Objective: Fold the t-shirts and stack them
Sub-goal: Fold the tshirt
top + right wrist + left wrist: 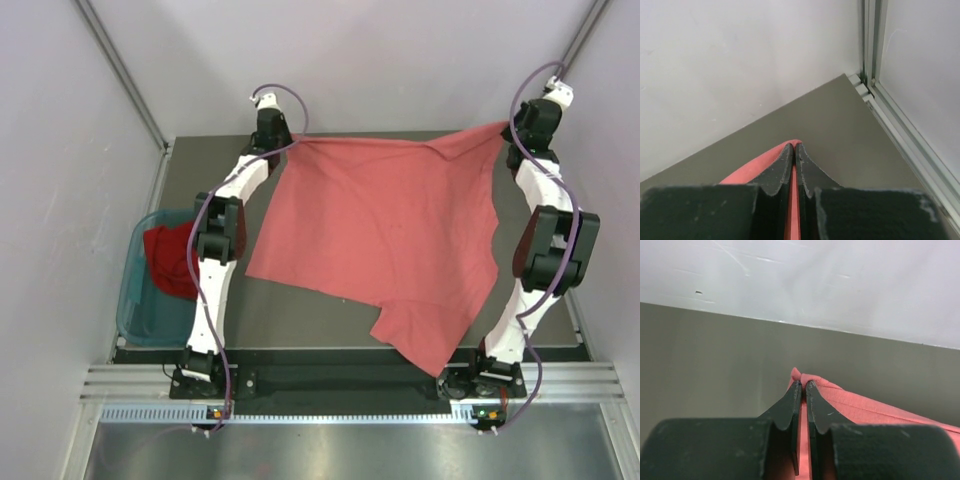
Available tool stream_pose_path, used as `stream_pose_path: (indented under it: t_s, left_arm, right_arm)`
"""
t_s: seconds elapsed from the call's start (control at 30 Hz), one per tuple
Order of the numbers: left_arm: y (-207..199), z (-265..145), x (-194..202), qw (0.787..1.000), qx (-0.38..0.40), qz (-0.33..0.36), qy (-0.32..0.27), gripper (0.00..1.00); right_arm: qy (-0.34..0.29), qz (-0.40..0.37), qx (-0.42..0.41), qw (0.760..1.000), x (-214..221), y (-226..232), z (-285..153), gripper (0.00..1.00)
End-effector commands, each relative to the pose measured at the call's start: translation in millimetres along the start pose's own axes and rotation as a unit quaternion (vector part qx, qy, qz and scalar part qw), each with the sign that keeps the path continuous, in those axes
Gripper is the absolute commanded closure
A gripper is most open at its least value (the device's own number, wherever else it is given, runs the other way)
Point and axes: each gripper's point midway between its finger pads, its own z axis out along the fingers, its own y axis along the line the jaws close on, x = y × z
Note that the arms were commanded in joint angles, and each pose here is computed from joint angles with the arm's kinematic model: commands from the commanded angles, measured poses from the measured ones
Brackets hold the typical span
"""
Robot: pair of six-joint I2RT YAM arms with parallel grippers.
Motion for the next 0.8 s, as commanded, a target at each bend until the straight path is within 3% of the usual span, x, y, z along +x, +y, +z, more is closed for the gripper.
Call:
stream_pose_path:
  t_s: [0.0, 0.4, 0.77]
  left_arm:
    - [3.3, -6.8, -38.4, 1.0, 0.013, -0.004, -0.026, 1.0]
    - [-5.5, -25.9, -13.4, 0.996, 0.072, 0.003, 0.055, 1.0]
    - [4.8, -49.0, -13.7, 0.993, 0.065, -0.019, 0.093, 1.0]
  right_arm:
    - [-0.045, 0.008, 0.004, 0.999, -45.9, 8.7, -33.4, 1.0]
    - [0.014, -0.002, 0.037, 0.999, -27.7, -6.2, -71.8, 1.0]
    - [0.094, 0.011, 0.065, 0.993, -2.1, -15.5, -102.6, 1.0]
